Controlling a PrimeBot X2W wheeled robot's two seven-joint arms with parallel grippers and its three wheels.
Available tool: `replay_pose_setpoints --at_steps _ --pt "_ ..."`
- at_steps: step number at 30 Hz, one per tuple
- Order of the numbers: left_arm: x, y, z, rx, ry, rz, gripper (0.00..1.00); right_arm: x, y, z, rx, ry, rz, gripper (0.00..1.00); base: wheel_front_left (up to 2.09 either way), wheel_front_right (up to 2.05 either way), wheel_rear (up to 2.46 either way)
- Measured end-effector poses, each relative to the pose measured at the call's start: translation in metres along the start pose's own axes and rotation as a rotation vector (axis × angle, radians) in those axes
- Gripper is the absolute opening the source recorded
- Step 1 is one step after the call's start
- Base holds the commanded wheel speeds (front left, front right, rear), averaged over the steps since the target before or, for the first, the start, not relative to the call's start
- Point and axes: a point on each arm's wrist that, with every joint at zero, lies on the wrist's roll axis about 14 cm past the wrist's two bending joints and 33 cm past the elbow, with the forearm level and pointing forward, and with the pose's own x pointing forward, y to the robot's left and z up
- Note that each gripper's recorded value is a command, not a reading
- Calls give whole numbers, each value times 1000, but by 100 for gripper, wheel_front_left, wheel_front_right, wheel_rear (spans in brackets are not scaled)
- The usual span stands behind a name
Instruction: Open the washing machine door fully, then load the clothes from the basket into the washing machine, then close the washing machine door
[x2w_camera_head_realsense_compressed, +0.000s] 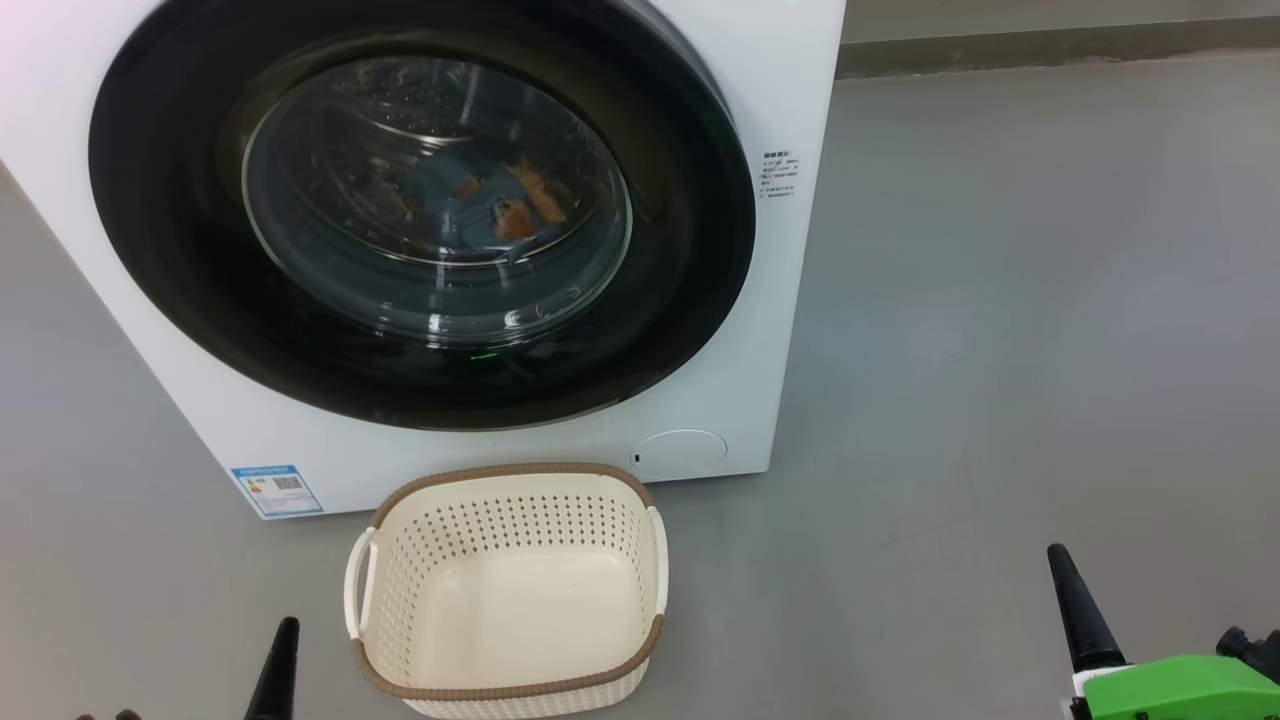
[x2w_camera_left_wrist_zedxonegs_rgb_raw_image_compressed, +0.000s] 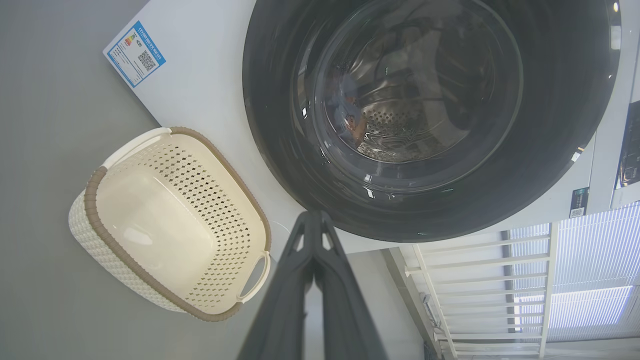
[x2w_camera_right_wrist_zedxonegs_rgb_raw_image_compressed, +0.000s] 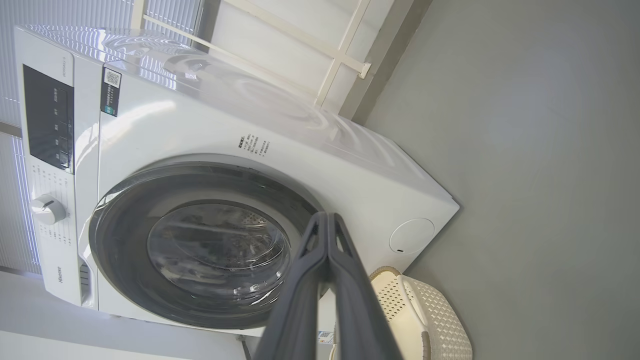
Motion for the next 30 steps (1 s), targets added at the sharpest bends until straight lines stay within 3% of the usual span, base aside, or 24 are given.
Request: replay_pose_setpoints --at_steps 30 --pt "14 -19 2 -302 29 -58 0 7 6 1 347 19 22 0 0 0 0"
